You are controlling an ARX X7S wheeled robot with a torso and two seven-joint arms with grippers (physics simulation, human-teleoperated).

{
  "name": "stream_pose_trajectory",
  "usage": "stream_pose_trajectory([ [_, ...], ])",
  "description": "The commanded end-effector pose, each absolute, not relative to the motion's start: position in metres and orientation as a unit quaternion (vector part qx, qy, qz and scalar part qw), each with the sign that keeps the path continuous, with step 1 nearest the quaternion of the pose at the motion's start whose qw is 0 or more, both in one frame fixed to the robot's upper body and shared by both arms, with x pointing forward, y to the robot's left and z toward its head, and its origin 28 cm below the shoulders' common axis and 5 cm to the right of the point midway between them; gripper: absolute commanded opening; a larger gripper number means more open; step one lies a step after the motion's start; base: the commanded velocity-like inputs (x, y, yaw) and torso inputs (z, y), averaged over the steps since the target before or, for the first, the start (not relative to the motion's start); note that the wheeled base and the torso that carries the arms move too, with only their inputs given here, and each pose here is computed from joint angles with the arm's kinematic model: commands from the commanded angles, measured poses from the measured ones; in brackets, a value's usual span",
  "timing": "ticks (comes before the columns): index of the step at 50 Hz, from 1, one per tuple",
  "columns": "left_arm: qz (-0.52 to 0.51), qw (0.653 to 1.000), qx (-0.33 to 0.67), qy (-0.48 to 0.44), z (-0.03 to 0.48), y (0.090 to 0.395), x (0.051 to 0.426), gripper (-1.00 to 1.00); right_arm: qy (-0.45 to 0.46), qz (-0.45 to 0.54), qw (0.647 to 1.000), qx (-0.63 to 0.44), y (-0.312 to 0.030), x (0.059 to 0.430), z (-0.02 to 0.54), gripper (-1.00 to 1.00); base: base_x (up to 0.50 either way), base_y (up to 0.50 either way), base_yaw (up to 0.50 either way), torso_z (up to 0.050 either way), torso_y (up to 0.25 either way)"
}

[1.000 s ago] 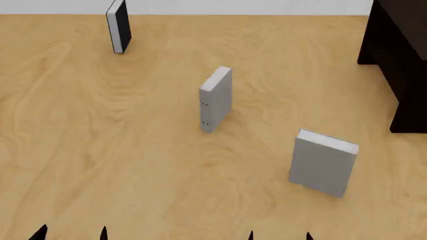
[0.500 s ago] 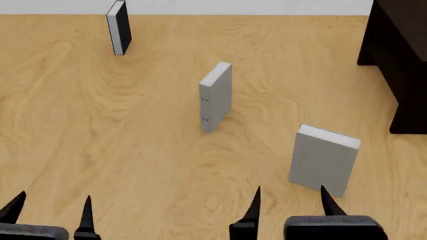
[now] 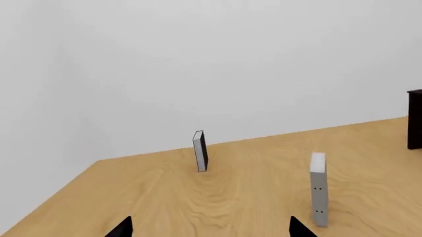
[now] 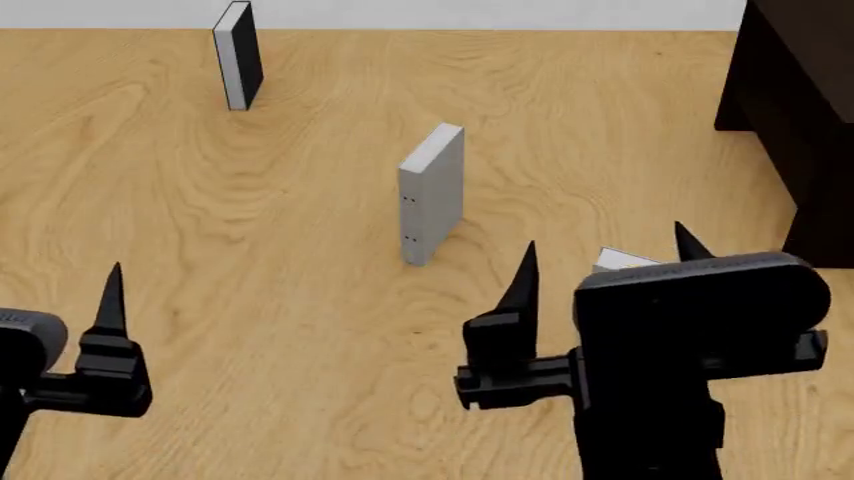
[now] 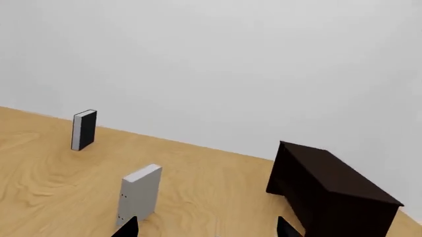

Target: Pick up the book on the right and place it on the cabinet shelf.

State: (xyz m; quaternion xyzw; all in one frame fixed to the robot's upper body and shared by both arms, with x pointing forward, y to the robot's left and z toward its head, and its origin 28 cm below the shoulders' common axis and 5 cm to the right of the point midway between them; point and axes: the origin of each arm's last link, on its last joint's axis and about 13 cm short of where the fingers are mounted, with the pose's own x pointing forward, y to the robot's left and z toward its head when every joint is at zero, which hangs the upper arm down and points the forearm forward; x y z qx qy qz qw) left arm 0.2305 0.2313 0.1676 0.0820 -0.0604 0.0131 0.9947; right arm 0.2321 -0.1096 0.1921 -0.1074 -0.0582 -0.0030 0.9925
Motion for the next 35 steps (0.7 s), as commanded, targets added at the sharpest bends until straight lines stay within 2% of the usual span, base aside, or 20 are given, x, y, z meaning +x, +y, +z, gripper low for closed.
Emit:
stream_pose_trajectory([
  [1, 0.023, 0.992, 0.086, -0.085, 0.199, 0.239, 0.229, 1.0, -0.075, -0.001, 0.99, -0.123, -0.111, 0.235, 0.225, 1.0, 0.0, 0.0, 0.0, 0.0, 0.0],
  [12, 0.034, 0.989, 0.104, -0.097, 0.216, 0.246, 0.233, 1.0, -0.09, -0.003, 0.988, -0.129, -0.116, 0.24, 0.247, 1.0, 0.0, 0.0, 0.0, 0.0, 0.0],
  [33, 0.041, 0.989, 0.1, -0.098, 0.213, 0.251, 0.232, 1.0, -0.095, -0.025, 0.988, -0.119, -0.126, 0.236, 0.248, 1.0, 0.0, -0.49, 0.0, 0.0, 0.0],
  [35, 0.04, 0.989, 0.1, -0.103, 0.213, 0.251, 0.231, 1.0, -0.093, -0.041, 0.985, -0.14, -0.126, 0.236, 0.247, 1.0, 0.0, -0.09, 0.0, 0.0, 0.0],
])
